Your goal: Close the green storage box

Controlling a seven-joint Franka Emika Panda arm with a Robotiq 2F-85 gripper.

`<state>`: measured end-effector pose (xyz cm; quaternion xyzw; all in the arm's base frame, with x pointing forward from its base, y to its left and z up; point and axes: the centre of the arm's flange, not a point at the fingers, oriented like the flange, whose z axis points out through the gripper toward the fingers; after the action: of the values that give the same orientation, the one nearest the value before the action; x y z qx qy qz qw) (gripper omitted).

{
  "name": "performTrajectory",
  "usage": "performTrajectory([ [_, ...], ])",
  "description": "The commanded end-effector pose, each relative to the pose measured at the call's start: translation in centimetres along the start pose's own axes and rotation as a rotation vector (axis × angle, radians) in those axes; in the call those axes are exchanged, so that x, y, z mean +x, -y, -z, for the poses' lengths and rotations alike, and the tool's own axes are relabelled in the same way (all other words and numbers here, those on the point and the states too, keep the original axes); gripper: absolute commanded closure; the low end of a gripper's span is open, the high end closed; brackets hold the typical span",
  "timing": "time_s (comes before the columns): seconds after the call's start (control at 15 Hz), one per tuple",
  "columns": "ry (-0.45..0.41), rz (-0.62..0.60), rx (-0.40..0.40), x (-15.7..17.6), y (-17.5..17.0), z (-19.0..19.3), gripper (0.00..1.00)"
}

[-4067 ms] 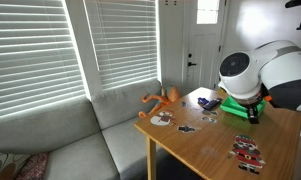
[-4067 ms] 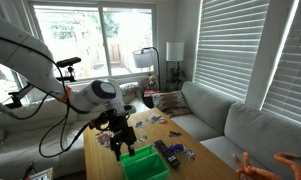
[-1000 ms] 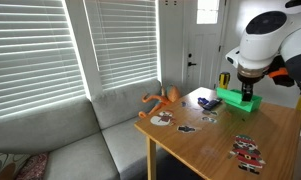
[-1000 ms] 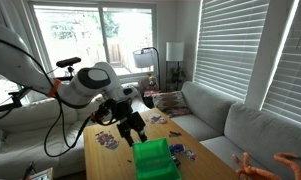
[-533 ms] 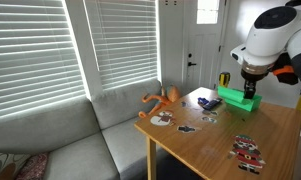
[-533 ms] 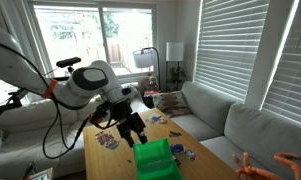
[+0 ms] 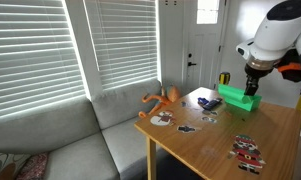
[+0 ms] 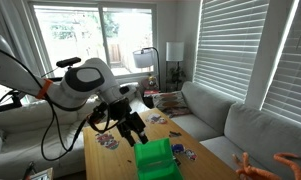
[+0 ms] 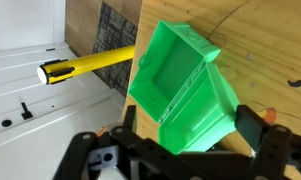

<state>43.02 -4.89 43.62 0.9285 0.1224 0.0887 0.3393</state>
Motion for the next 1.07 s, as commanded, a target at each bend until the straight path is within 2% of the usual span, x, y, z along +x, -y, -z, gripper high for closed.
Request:
performTrajectory([
  [0.0, -0.040, -0.007, 0.022, -1.9, -1.3, 0.0, 0.00],
  [1.0, -0.117, -0.090, 0.068, -3.9, -4.1, -0.4, 0.00],
])
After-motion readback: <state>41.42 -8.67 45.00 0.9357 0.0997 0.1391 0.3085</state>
